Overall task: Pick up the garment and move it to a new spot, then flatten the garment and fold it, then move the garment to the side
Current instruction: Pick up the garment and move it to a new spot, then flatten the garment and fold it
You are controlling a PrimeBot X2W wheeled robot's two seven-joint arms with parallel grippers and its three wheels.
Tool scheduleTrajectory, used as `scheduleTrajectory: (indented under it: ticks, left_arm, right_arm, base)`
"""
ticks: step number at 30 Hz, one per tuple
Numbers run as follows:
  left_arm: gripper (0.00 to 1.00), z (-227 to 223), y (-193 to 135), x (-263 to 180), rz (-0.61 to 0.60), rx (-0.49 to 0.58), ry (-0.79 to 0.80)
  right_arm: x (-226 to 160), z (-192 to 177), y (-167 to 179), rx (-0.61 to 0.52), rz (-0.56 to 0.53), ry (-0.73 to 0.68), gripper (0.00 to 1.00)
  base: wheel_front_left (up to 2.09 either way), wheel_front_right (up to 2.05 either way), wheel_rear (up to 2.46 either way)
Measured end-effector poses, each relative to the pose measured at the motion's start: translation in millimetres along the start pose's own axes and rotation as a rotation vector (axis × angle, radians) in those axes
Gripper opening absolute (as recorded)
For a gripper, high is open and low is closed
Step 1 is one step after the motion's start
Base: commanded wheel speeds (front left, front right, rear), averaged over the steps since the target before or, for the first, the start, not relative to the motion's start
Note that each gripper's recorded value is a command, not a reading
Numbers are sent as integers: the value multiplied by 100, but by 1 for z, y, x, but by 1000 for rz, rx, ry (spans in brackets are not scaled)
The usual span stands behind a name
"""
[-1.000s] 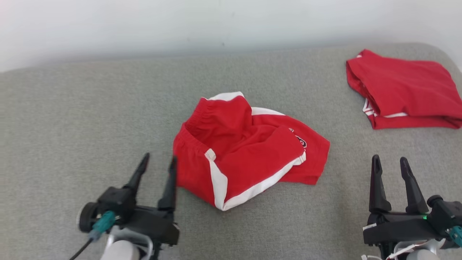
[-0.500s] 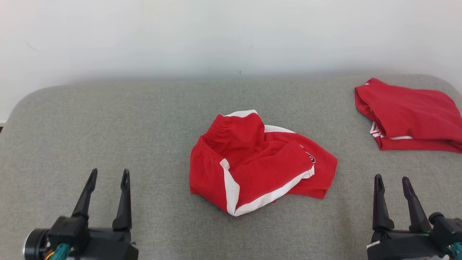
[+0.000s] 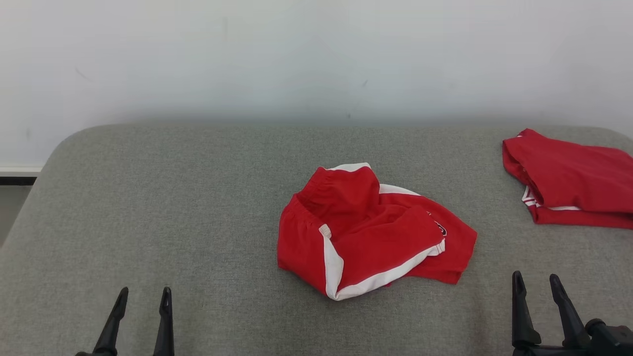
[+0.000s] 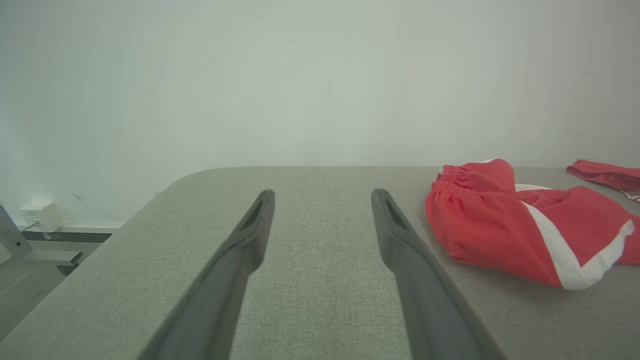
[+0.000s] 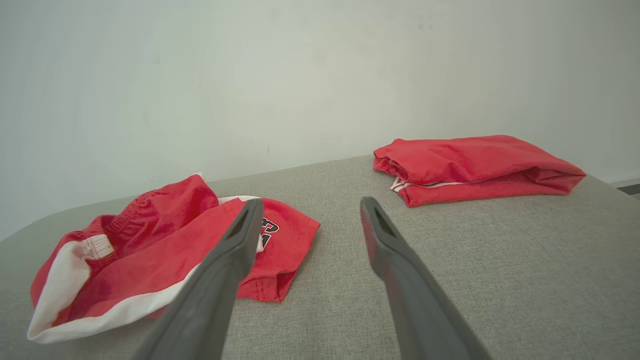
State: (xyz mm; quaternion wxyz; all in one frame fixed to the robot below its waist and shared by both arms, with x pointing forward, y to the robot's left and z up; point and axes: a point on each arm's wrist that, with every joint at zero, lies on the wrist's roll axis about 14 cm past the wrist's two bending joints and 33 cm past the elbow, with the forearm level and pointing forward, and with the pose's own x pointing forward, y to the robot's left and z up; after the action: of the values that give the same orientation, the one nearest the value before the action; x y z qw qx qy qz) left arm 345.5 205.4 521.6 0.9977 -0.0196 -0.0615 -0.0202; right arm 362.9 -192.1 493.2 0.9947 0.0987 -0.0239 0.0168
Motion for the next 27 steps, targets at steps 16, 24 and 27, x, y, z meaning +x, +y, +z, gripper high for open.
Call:
scheduleTrajectory:
  ticks: [16, 24, 27]
  left_arm:
    - [100, -16, -2, -8, 17, -30, 47]
    - [100, -18, -4, -3, 14, -31, 50]
    - [100, -19, -6, 1, 11, -34, 51]
  right_arm:
    - [-3, -15, 14, -25, 67, 59, 100]
    - [15, -15, 26, -67, 137, 78, 100]
    - [29, -17, 30, -96, 173, 93, 100]
  base:
    - [0, 0, 0]
    - [0, 0, 0]
    - [0, 0, 0]
